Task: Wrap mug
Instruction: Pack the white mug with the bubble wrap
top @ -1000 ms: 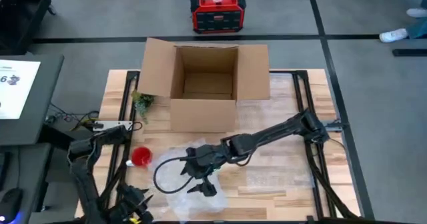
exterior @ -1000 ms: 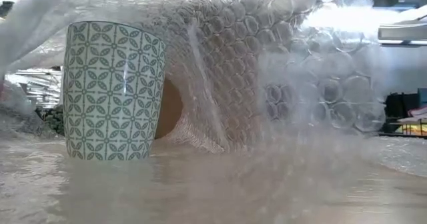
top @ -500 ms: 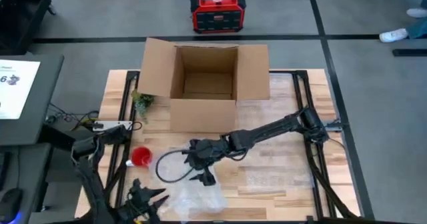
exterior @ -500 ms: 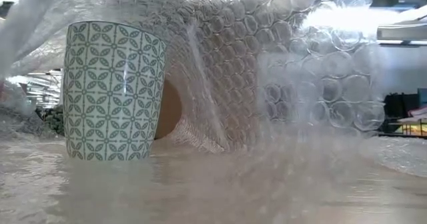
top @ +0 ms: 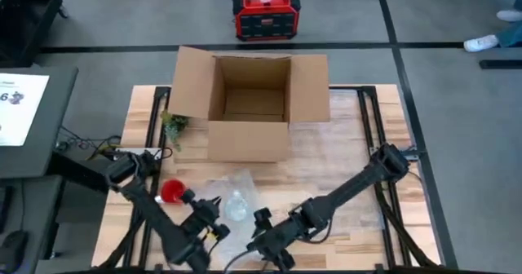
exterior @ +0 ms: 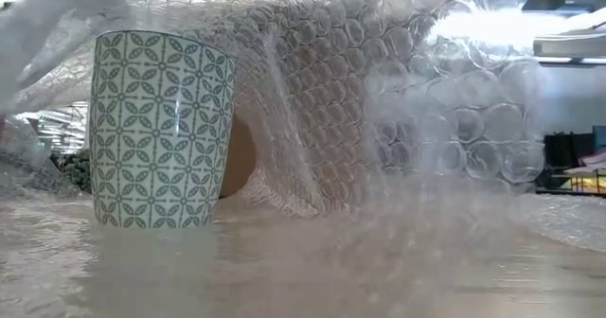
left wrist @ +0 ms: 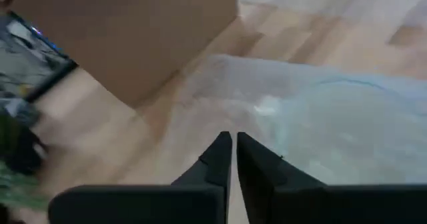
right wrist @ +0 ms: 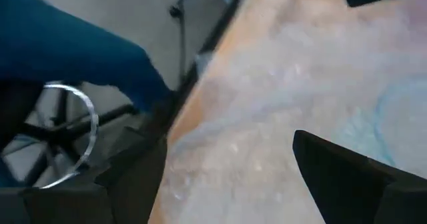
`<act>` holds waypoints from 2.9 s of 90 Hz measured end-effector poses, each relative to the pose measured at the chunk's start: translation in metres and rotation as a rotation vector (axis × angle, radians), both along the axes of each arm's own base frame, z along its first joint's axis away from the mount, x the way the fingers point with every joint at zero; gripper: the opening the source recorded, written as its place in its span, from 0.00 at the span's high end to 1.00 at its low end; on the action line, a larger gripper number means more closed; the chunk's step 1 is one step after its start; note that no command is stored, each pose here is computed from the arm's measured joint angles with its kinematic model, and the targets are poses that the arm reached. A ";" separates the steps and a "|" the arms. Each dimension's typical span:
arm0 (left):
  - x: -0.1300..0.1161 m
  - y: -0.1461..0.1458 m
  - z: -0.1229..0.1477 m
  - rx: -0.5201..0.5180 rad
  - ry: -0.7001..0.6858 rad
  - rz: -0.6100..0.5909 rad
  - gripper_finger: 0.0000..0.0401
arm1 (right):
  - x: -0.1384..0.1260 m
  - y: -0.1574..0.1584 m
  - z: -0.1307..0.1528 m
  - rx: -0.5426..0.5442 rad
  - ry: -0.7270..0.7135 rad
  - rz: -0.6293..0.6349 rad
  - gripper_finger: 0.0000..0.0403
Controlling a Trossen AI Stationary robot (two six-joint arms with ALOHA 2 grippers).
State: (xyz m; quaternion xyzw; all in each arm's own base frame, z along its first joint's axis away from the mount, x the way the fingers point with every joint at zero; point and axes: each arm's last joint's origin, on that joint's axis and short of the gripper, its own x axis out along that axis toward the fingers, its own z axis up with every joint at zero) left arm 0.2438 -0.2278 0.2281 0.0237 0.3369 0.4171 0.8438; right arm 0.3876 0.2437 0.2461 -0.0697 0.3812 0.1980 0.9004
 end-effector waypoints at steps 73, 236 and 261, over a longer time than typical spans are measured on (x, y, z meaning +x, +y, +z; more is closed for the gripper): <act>-0.015 0.008 0.052 -0.445 0.112 -0.271 1.00 | 0.017 -0.029 -0.046 0.209 -0.026 -0.219 0.24; -0.021 0.097 -0.073 -0.431 -0.089 -0.361 1.00 | 0.051 -0.009 -0.089 0.247 -0.107 -0.182 0.24; -0.023 0.095 -0.074 -0.423 -0.083 -0.385 1.00 | 0.037 0.004 -0.047 0.291 -0.191 -0.133 0.24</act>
